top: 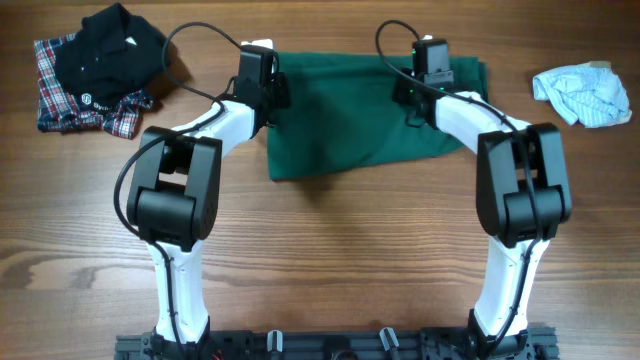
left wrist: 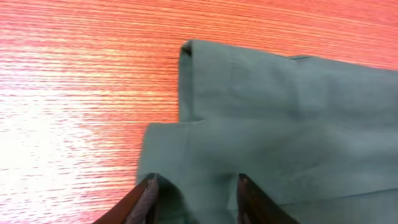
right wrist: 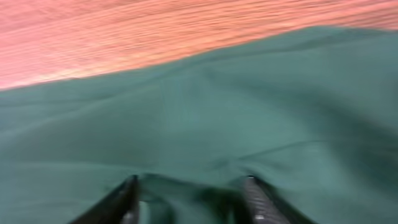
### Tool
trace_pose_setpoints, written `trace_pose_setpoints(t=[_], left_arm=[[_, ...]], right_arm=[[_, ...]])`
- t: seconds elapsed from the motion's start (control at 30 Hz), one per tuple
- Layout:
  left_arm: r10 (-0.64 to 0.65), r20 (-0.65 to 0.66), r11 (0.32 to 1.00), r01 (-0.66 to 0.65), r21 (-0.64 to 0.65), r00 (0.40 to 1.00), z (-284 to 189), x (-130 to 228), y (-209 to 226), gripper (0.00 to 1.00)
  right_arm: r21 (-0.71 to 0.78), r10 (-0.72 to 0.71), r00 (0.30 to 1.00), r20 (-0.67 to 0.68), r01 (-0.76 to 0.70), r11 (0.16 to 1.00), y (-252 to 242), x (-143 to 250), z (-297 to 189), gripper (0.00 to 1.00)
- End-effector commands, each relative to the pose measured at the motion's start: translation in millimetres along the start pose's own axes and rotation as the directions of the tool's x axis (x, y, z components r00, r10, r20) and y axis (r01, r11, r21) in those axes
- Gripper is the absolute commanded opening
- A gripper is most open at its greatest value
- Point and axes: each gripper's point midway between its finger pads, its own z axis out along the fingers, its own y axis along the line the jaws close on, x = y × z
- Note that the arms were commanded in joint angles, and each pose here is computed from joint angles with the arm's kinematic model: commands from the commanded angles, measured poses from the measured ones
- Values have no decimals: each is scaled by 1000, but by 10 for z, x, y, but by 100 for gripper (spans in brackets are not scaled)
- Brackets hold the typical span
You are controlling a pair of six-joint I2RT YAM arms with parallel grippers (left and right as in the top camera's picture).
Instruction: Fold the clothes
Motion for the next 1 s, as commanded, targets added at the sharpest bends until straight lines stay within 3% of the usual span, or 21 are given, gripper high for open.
trace_pose_setpoints(t=[0.0, 0.07, 0.2, 0.3, 0.43, 0.5, 0.6, 0.7, 0.77, 0.97], left_arm=[[24, 28, 999, -24, -34, 999, -205, -163, 42, 40], [31, 32, 999, -30, -26, 999, -367, -248, -33, 40], [55, 52, 998, -55, 6, 997, -865, -455, -286, 42], [79, 35, 995, -81, 57, 996, -1211, -467, -512, 45], [106, -103, 979, -85, 186, 989, -1362, -100, -846, 54], [128, -177, 971, -86, 225, 976, -1332, 125, -948, 56], [147, -257, 973, -92, 214, 955, -1240, 388, -952, 40], [150, -329, 977, -89, 192, 932, -1190, 589, -884, 27], [150, -386, 980, -86, 178, 910, -1177, 743, -829, 18], [149, -474, 977, -55, 206, 868, -1118, 1009, -844, 15]], right_arm=[[29, -28, 995, 100, 26, 999, -103, -490, -396, 82], [21, -27, 991, 131, 24, 999, -72, -686, -637, 86], [0, -43, 990, 136, 44, 999, -44, -858, -1104, 83], [-88, -73, 996, 58, 78, 993, 79, -695, -1266, 69], [-171, -140, 989, -51, 129, 977, 181, -380, -1194, 56], [-164, -142, 985, -97, 125, 979, 155, -253, -1091, 37], [-119, -141, 977, -159, 123, 985, 56, -73, -918, 20], [18, -77, 978, -196, 82, 996, -195, 35, -764, 17], [34, -63, 975, -214, 72, 997, -286, 83, -687, 16], [86, -4, 962, -274, 28, 996, -637, 236, -493, 13]])
